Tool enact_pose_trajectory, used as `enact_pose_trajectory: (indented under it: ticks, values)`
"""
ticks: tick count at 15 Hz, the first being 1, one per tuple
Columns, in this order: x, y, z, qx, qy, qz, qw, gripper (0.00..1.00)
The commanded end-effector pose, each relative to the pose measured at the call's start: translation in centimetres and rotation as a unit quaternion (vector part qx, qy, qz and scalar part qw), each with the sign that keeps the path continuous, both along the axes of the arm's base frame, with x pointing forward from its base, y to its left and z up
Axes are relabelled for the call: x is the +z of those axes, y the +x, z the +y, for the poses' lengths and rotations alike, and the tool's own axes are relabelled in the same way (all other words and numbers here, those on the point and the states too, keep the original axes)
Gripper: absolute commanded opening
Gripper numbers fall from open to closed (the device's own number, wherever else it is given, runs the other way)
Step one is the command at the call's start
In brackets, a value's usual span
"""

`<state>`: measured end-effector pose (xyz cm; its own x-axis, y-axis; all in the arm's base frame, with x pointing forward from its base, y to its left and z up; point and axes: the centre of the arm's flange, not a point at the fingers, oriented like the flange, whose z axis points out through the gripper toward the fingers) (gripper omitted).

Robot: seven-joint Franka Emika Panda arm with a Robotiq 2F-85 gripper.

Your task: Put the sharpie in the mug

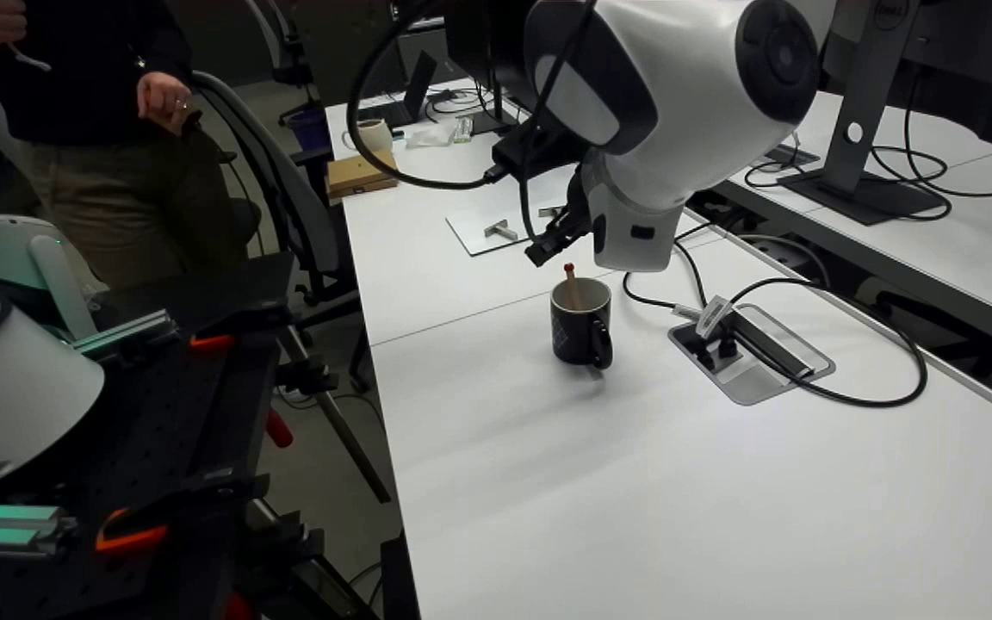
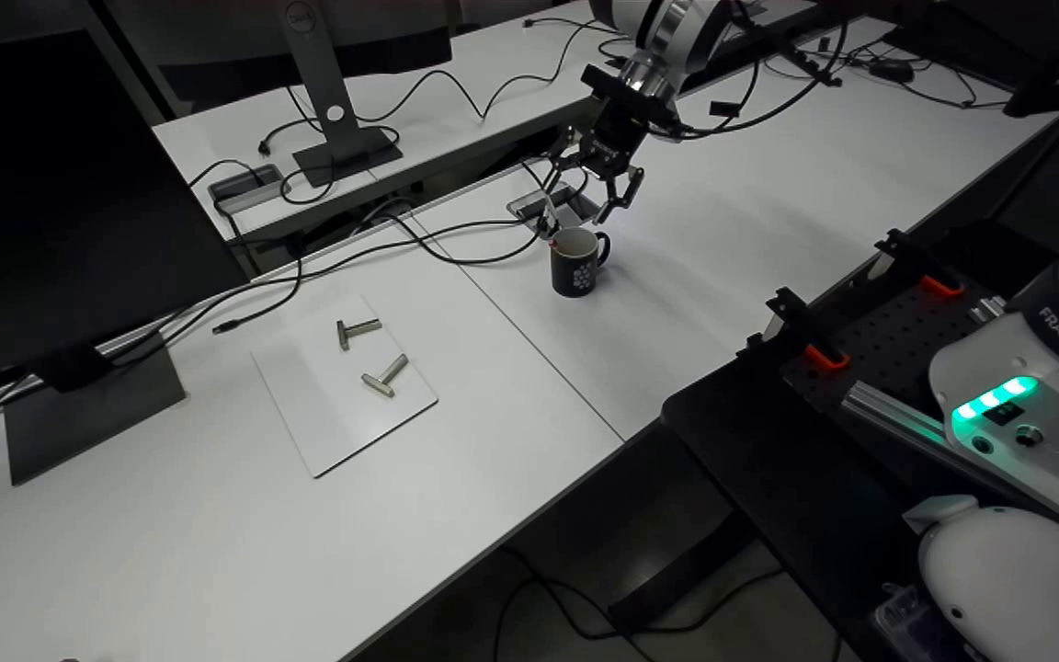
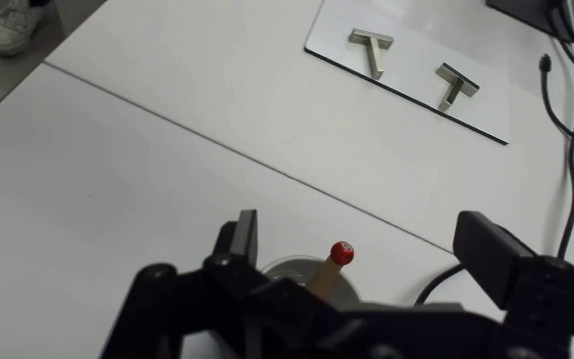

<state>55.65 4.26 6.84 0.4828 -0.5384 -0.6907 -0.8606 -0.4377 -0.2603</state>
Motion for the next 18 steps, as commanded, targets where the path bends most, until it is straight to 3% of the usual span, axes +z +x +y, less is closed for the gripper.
enact_pose_trajectory:
  ticks: [1,8,14,16,18]
  values:
    - [2.6,-2.1,-0.1,0.091,-0.035,-0.012,0.9951,1.0]
    - [3.7,-3.8,-0.5,0.218,-0.093,-0.026,0.971,1.0]
    - [3.4,-5.1,-1.4,0.369,-0.123,0.022,0.9211,1.0]
    - [3.3,-5.4,-1.6,0.395,-0.127,0.011,0.91,1.0]
    - [3.2,-5.2,-1.5,0.403,-0.128,-0.002,0.9064,1.0]
